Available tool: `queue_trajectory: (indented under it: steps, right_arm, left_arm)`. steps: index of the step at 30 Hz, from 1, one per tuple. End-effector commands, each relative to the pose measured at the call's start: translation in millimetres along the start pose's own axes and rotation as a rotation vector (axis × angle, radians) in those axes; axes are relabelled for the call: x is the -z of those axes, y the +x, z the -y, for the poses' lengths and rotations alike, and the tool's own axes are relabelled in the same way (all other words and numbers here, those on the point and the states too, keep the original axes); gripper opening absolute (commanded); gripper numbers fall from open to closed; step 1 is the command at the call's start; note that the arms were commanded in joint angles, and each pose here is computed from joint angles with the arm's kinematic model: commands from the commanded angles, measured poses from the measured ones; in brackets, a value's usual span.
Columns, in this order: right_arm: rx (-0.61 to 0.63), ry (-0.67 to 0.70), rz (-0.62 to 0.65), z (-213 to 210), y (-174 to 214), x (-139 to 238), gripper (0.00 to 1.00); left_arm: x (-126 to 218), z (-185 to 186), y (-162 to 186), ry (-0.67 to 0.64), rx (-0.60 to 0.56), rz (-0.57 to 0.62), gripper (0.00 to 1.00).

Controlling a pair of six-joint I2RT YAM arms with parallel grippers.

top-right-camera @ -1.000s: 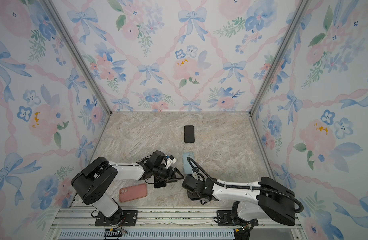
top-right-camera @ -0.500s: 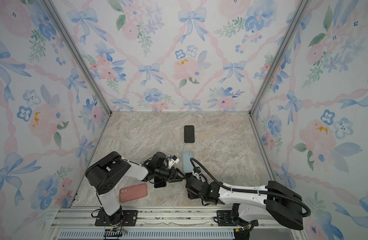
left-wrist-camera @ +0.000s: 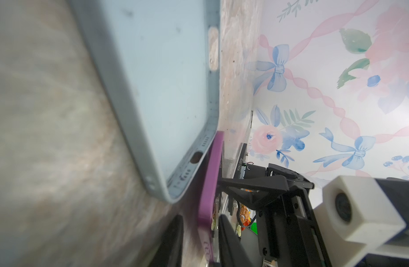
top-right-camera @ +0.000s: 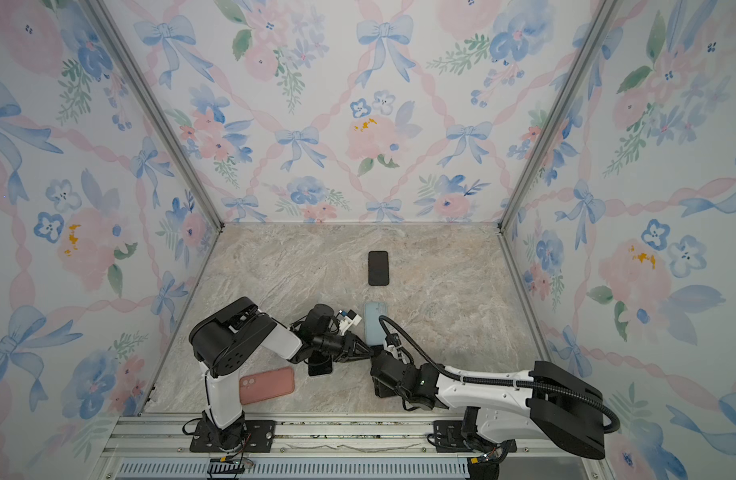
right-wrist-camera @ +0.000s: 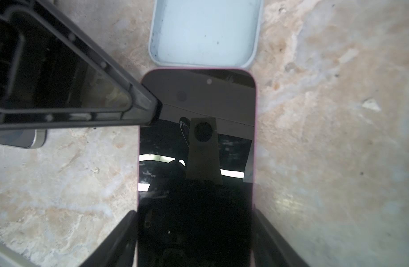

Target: Put the phone into the phone case

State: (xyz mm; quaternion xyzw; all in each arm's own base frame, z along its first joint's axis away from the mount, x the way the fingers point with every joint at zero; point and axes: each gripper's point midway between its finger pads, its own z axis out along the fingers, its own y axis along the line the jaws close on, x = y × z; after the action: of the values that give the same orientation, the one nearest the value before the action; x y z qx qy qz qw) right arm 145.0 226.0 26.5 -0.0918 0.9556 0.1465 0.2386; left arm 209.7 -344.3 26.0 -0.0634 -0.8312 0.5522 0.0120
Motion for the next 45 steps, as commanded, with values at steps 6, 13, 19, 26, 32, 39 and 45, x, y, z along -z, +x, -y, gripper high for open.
queue_trajectory:
  steps: [6,13,19,26,32,39,45]
  right_arm:
    - [0.023,0.022,-0.082,10,25,-6,0.58]
    - [0.03,0.019,-0.083,7,24,-6,0.58]
    - [0.04,0.033,-0.074,9,21,-2,0.61]
    - [0.069,0.054,-0.028,6,0,17,0.81]
    - [0.066,0.057,0.031,-3,-29,47,0.93]
    - [-0.154,-0.025,0.136,-1,-63,82,0.92]
    - [-0.486,-0.228,0.206,12,-78,95,0.85]
  left_arm:
    - [-1,-2,-10,0.003,0.0,0.038,0.23]
    - [-4,2,-8,0.015,-0.003,0.032,0.19]
    - [0,7,-6,0.024,-0.008,0.036,0.15]
    - [5,16,-6,0.039,-0.02,0.045,0.08]
    - [13,31,-9,0.063,-0.03,0.067,0.06]
    - [28,62,-22,0.115,-0.044,0.121,0.0]
    - [49,89,-47,0.161,-0.052,0.204,0.0]
